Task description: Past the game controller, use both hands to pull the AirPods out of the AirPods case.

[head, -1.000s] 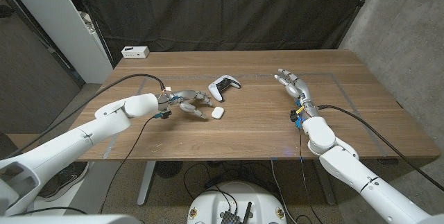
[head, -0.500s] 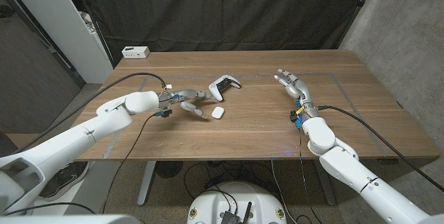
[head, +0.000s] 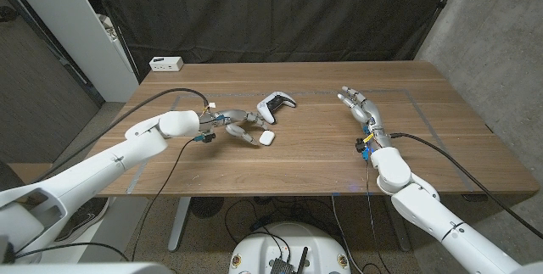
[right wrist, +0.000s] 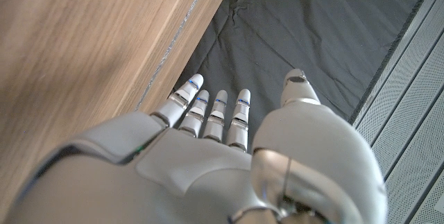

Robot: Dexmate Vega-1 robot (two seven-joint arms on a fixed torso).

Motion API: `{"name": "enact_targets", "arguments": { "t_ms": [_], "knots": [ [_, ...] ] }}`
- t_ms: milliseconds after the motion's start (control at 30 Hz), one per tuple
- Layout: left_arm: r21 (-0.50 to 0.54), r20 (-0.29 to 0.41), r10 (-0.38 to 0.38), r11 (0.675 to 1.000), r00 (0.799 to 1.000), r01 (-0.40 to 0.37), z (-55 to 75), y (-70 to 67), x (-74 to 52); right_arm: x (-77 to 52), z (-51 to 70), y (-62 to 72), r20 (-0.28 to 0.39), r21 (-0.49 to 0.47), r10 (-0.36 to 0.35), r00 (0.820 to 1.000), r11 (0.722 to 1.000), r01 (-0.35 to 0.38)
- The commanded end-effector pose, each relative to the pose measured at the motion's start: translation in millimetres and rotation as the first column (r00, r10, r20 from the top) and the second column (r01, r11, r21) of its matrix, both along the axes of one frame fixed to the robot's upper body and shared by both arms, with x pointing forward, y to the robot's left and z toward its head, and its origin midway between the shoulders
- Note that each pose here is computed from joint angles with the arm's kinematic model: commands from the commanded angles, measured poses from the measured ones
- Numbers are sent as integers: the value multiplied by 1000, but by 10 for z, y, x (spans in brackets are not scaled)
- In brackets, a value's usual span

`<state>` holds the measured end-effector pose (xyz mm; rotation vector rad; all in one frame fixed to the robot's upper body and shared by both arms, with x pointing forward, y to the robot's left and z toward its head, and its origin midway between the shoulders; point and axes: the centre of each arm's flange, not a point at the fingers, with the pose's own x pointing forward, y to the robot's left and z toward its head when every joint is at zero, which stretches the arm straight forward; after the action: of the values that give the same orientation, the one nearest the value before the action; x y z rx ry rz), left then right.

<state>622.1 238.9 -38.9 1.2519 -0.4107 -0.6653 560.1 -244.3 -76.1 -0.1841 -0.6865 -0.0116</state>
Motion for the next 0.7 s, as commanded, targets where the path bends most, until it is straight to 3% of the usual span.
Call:
{"name": "enact_targets", "arguments": {
  "t_ms": [33,233,400,700],
  "knots": [
    [32,50,23,999,998,-25,-83,-117,-2,-45,-62,-31,10,18,-6,1000,1000,6],
    [25,102,58,998,993,-61,-117,-111,-15,-62,-97,-38,6,33,-7,1000,999,6],
    [-15,145,71,997,987,-69,-72,-83,-55,-39,-122,-29,5,31,-1,1000,1000,1],
    [-8,102,67,998,992,-67,-65,-42,-37,44,-109,-10,8,23,12,1000,1000,-12]
  ]
}}
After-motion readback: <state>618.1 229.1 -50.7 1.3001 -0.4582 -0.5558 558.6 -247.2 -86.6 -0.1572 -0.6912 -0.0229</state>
